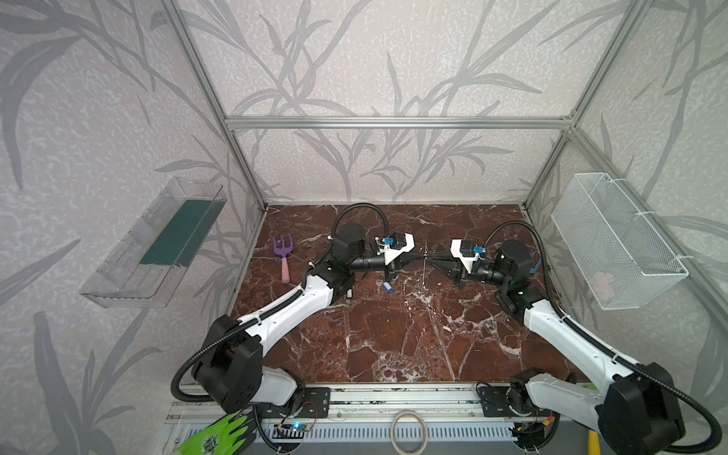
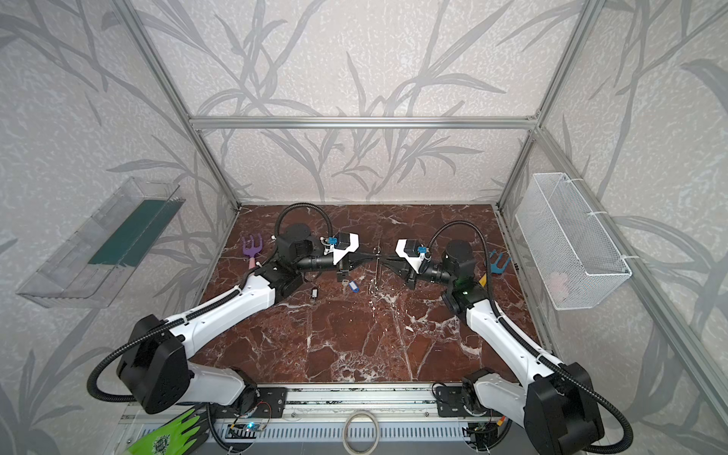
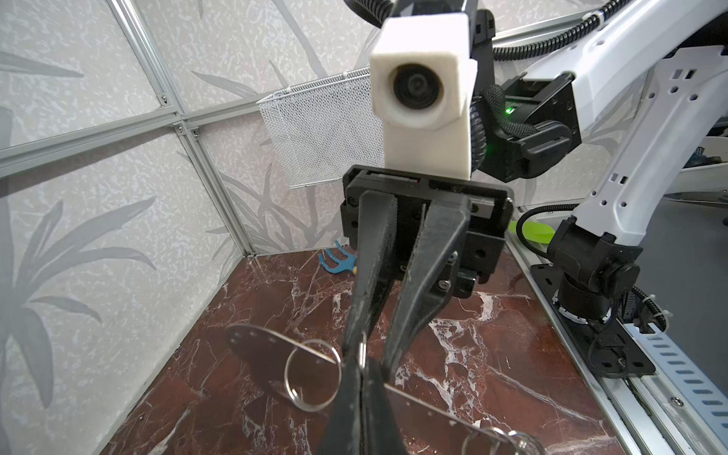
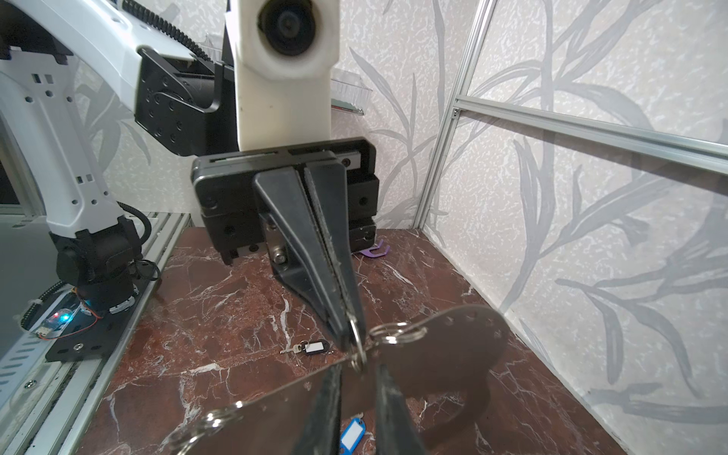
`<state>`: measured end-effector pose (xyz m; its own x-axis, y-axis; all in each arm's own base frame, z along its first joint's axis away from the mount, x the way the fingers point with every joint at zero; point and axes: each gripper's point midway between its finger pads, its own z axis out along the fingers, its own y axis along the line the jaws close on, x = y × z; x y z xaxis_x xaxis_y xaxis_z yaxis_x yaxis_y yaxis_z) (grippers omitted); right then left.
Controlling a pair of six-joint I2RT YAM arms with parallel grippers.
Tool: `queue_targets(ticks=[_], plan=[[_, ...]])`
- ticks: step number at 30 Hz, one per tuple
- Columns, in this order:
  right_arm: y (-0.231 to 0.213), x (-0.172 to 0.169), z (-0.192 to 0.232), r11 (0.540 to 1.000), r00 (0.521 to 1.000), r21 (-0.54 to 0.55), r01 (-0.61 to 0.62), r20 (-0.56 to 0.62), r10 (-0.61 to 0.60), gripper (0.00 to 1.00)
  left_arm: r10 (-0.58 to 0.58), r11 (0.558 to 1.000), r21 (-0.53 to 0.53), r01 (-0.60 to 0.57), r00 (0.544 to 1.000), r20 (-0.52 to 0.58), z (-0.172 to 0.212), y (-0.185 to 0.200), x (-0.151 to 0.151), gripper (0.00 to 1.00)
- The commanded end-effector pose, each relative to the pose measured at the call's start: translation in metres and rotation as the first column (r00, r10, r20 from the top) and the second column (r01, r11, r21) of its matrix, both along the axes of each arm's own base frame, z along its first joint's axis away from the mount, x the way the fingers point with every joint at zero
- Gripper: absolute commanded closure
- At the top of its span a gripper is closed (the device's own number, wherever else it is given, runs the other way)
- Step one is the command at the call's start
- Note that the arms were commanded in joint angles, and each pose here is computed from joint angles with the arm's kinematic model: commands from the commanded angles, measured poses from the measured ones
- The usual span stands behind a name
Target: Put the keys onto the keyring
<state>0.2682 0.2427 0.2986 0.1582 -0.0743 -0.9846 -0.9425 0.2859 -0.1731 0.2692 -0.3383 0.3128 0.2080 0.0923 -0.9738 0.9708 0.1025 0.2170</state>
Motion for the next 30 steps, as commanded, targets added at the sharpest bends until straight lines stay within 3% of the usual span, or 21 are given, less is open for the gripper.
queue_targets(ticks=[1,9,15,20,30], plan=[[0.003,-0.002,0.012,0.999,0.999,0.026,-0.030,0.028,0.029,0.87,-0.034,0.999,-0.027,0.036,0.998,0.059,0.017,0.001,-0.008,1.00],[0.004,-0.001,0.013,0.999,0.999,0.032,-0.042,0.034,0.041,0.99,-0.043,0.999,0.007,0.043,0.997,0.071,0.011,0.001,-0.009,1.00],[0.003,0.004,0.011,1.000,0.999,0.025,-0.017,0.043,0.016,1.00,-0.005,0.998,0.062,-0.001,0.996,0.095,0.001,0.003,-0.003,1.00],[0.001,0.008,-0.001,0.999,0.999,-0.032,0.016,0.038,-0.015,1.00,0.071,0.985,0.143,-0.095,0.983,0.167,-0.003,0.007,0.006,0.67],[-0.004,0.009,-0.021,0.969,0.971,-0.197,0.151,0.213,-0.108,1.00,0.046,0.933,0.325,-0.152,0.949,0.312,-0.017,0.011,0.001,0.69]])
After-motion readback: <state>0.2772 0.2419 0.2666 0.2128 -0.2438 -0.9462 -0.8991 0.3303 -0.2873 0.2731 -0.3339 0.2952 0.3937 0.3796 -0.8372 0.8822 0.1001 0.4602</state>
